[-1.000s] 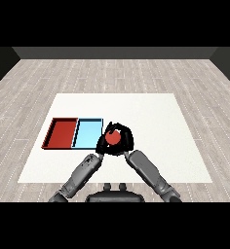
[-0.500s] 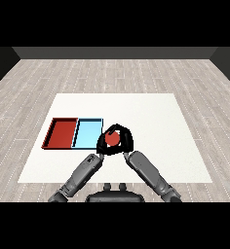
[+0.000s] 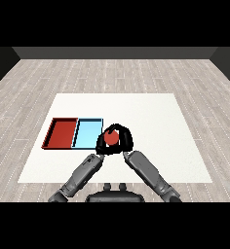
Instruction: Pick the red can and put it in the red box
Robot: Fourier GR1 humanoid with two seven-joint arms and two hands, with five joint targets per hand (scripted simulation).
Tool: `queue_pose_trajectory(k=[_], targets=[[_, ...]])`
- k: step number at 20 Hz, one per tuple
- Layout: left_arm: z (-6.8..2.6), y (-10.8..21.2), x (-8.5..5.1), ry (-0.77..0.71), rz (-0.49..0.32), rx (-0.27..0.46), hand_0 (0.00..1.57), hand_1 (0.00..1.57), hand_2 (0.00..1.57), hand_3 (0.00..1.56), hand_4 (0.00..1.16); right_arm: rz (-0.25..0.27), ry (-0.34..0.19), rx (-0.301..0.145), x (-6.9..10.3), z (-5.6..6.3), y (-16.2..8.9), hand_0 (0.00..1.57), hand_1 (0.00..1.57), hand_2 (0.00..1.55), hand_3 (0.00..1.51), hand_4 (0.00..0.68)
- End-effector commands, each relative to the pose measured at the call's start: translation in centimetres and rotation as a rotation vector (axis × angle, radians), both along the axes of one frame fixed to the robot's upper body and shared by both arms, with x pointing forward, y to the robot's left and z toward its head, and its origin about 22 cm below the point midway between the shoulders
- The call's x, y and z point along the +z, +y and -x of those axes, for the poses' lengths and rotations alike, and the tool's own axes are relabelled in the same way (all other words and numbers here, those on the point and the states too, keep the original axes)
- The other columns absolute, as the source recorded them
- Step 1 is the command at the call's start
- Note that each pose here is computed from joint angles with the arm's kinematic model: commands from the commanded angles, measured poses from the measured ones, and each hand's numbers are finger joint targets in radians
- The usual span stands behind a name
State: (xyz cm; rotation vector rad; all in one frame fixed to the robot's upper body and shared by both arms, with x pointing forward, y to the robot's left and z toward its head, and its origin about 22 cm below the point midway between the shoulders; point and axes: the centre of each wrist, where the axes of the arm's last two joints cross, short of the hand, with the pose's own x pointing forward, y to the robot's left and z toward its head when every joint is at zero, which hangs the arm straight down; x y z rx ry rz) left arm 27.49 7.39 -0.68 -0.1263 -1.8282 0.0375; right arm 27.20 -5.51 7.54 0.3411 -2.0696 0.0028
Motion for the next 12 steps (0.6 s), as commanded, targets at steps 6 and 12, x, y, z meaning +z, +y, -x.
queue_pose_trajectory(k=[6,12], targets=[[-0.94,1.3,1.0,-0.073,0.037,0.017,1.57,1.57,1.57,1.51,1.15,0.108,0.061,-0.005,0.0,0.2,-0.4,0.00,0.00,0.00,0.00,0.000],[-0.06,0.6,-0.5,-0.049,0.033,0.033,1.57,1.57,1.57,1.50,1.14,0.102,0.079,-0.028,0.6,-1.4,-2.5,0.00,0.00,0.00,0.00,0.000]])
